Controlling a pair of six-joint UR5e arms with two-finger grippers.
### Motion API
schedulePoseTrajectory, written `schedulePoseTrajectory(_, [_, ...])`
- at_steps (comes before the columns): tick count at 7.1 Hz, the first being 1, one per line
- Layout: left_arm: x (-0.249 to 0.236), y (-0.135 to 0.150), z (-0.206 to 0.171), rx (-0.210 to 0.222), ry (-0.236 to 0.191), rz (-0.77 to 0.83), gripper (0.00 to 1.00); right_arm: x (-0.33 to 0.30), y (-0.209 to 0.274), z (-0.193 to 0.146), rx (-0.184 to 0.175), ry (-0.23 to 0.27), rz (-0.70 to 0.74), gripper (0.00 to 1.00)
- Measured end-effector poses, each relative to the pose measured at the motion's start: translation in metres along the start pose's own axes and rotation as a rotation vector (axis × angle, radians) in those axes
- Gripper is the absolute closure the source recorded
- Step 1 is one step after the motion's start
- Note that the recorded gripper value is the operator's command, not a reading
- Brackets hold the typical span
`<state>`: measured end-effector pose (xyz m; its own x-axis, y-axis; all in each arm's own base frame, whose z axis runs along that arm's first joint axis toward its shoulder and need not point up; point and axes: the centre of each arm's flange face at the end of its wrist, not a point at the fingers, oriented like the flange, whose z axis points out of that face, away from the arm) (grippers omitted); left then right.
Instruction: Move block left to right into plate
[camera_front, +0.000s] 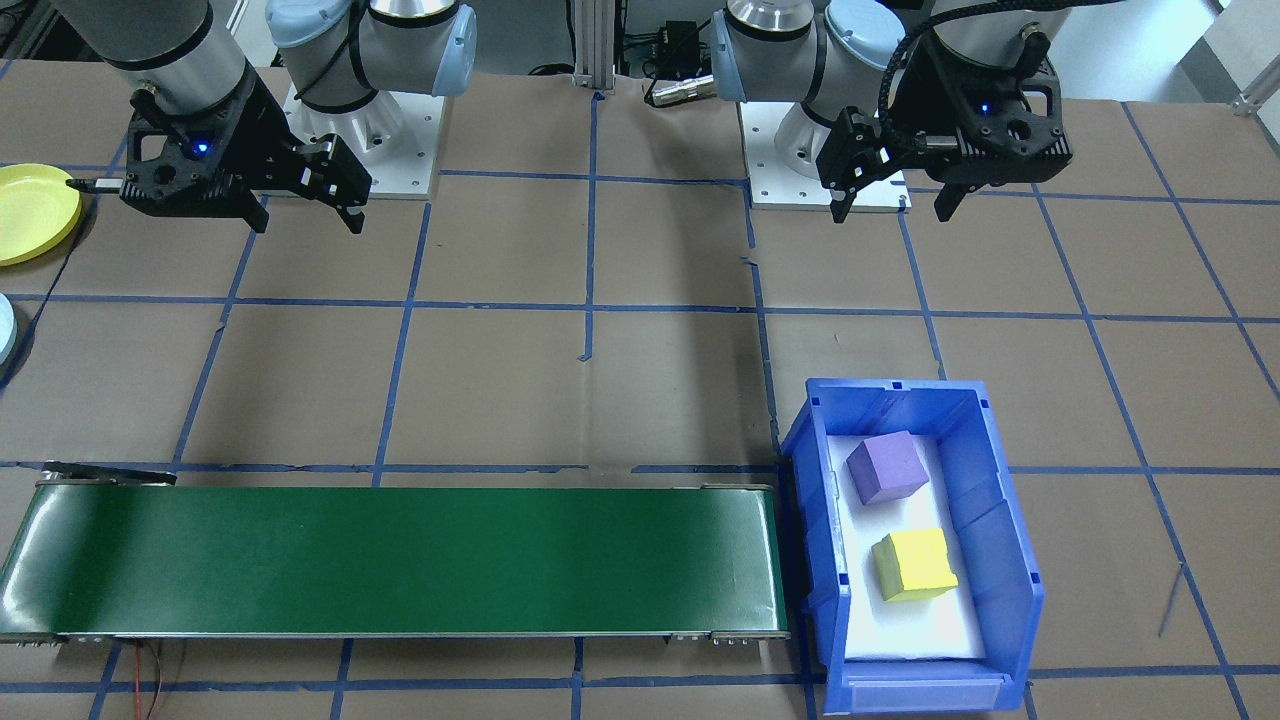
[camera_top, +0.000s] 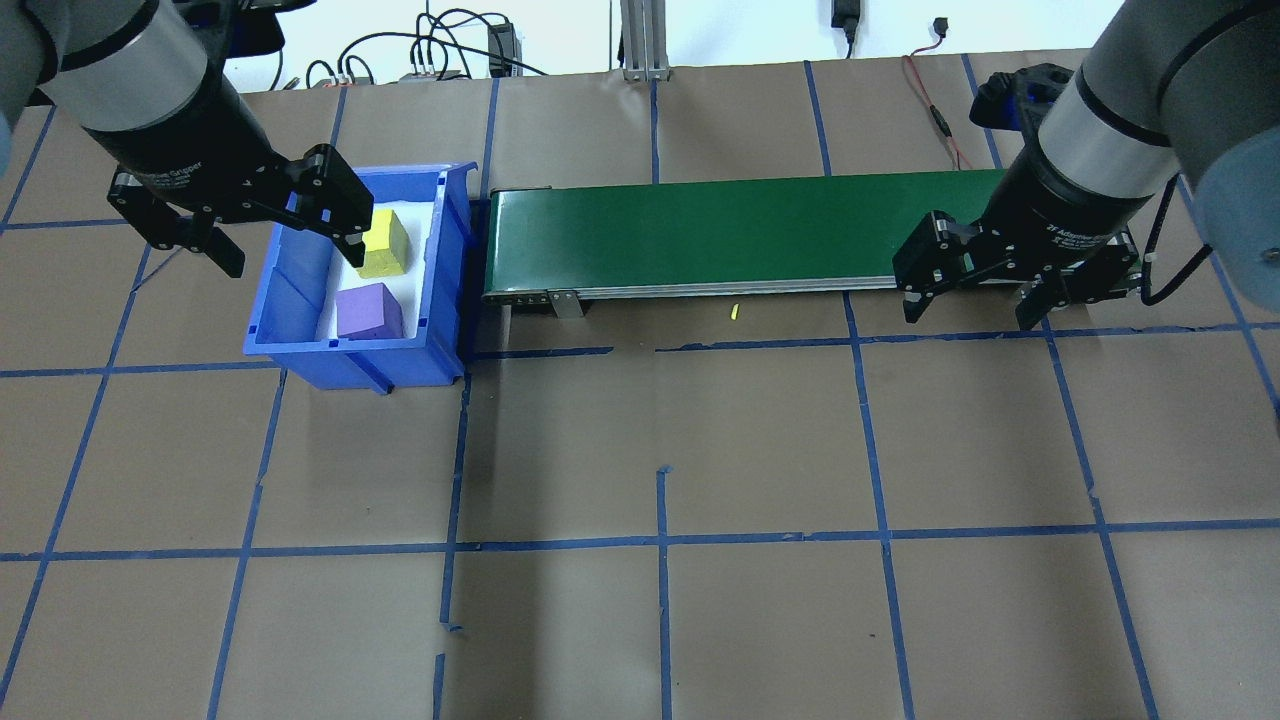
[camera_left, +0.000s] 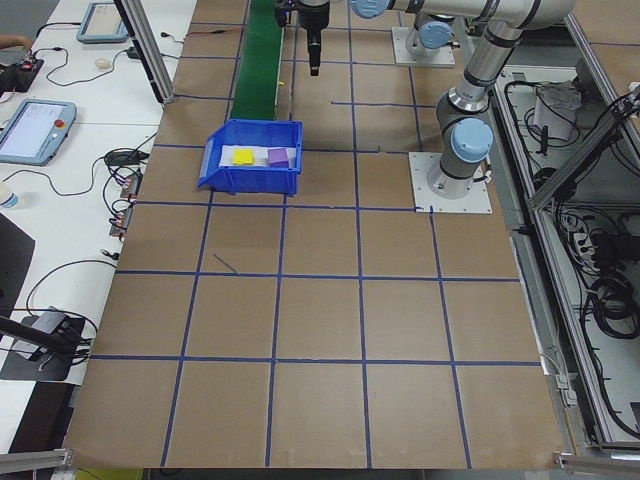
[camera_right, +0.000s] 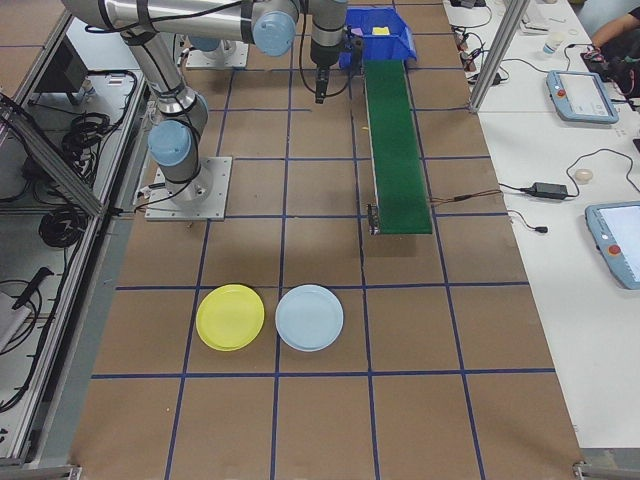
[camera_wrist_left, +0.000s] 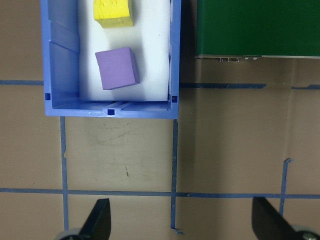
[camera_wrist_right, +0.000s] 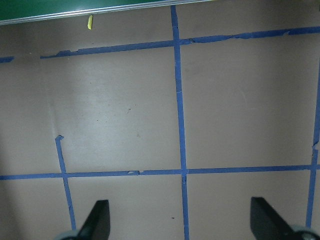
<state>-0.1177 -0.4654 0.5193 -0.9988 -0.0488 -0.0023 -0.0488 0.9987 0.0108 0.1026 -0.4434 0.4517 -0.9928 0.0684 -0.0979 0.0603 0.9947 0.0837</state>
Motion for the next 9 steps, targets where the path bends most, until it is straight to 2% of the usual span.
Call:
schedulePoseTrajectory(5, [-0.003,-0.005,-0.001,0.008,0.003,-0.011,0.0,0.0,0.0,0.0,-0.001,-0.001,0.0,0.0])
schedulePoseTrajectory(6, [-0.009,-0.02,0.002,0.022,0.002,-0.019,0.0,0.0,0.0,0.001,-0.001,-0.001,0.0,0.0])
schedulePoseTrajectory(7, [-0.017,-0.05,0.013,0.035,0.005,-0.031,0.0,0.0,0.0,0.001,-0.001,-0.001,0.0,0.0])
schedulePoseTrajectory(8, [-0.027,-0.084,0.036,0.021,0.007,-0.042,0.0,0.0,0.0,0.0,-0.001,0.0,0.0,0.0])
schedulePoseTrajectory(9, [-0.04,-0.113,0.072,-0.017,0.007,-0.045,0.0,0.0,0.0,0.0,0.0,0.0,0.0,0.0])
